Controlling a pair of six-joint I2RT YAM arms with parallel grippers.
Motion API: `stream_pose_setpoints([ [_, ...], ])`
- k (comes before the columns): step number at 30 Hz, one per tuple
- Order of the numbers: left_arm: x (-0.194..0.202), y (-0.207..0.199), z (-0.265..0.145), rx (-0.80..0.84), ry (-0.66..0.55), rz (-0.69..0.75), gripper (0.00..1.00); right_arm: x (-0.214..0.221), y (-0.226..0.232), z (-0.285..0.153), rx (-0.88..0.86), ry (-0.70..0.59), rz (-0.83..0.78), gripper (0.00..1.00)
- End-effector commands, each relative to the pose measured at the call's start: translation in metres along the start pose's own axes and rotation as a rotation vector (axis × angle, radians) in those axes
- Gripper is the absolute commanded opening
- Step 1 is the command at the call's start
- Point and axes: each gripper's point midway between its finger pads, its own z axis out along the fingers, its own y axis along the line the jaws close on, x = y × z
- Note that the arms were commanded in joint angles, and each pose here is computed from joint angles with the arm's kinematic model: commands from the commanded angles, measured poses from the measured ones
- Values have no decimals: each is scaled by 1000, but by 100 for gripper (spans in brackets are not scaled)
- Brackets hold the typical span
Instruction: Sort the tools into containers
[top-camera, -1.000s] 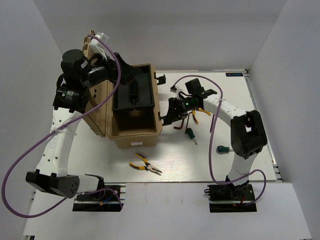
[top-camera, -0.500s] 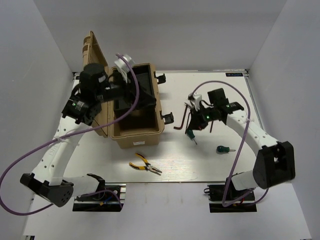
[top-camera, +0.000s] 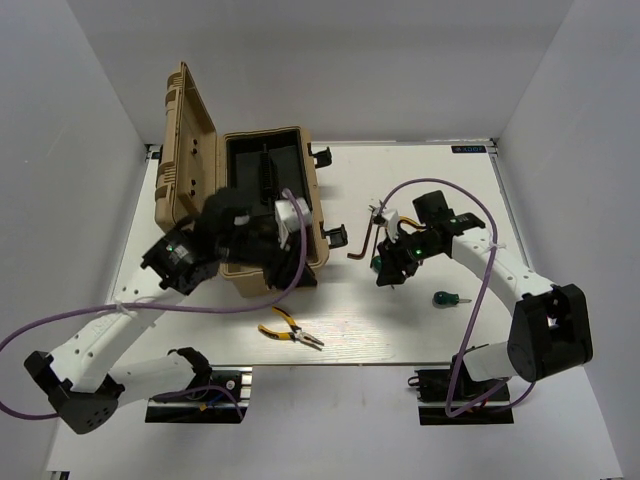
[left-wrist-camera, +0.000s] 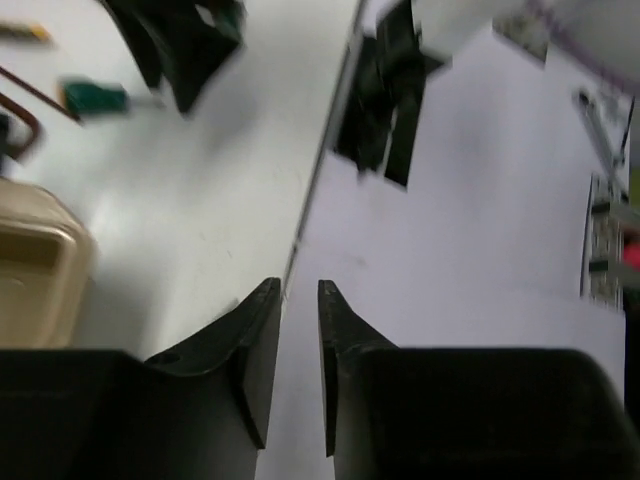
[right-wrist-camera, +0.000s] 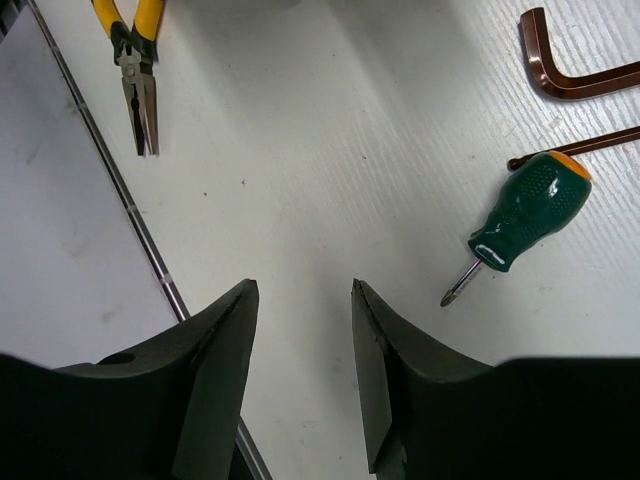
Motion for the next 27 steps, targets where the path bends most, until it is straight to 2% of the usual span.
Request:
stream_pose_setpoints([
  [1, 54, -8, 11, 20, 136, -59, 32, -5, 2, -5, 6, -26, -52, 49],
  [4, 80, -17, 27, 21, 226, -66, 30, -4, -3, -9, 51, -34, -59, 50],
  [5, 86, -11, 32, -26, 251, -52, 30, -5, -4, -9, 57, -39, -59, 50],
  [7, 97, -22, 53, -25, 334, -4, 34, -4, -8, -11, 80, -39, -53, 50],
  [8, 103, -12, 60, -104, 370, 27, 36, -3, -11, -11, 90, -36, -51, 50],
  [9, 121, -21, 77, -105, 469, 64, 36, -2, -11, -12, 94, -37, -49, 50],
  [10, 128, -9, 82, -194, 509, 116, 38, -1, -13, -13, 106, -33, -45, 50],
  [12, 144, -15, 93, -227, 576, 193, 39, 2, -16, -15, 123, -33, -36, 50],
  [13, 147, -2, 95, -305, 595, 242, 40, 2, -17, -16, 132, -40, -40, 50],
  [16, 163, 17, 94, -385, 642, 330, 40, 7, -21, -20, 160, -45, -45, 50],
  [17, 178, 25, 93, -405, 691, 344, 40, 7, -22, -22, 170, -50, -42, 50],
  [23, 188, 48, 98, -463, 707, 377, 30, 7, -23, -27, 163, -68, -27, 43],
  [27, 209, 50, 103, -409, 725, 383, 42, 9, -24, -30, 170, -76, -11, 43],
])
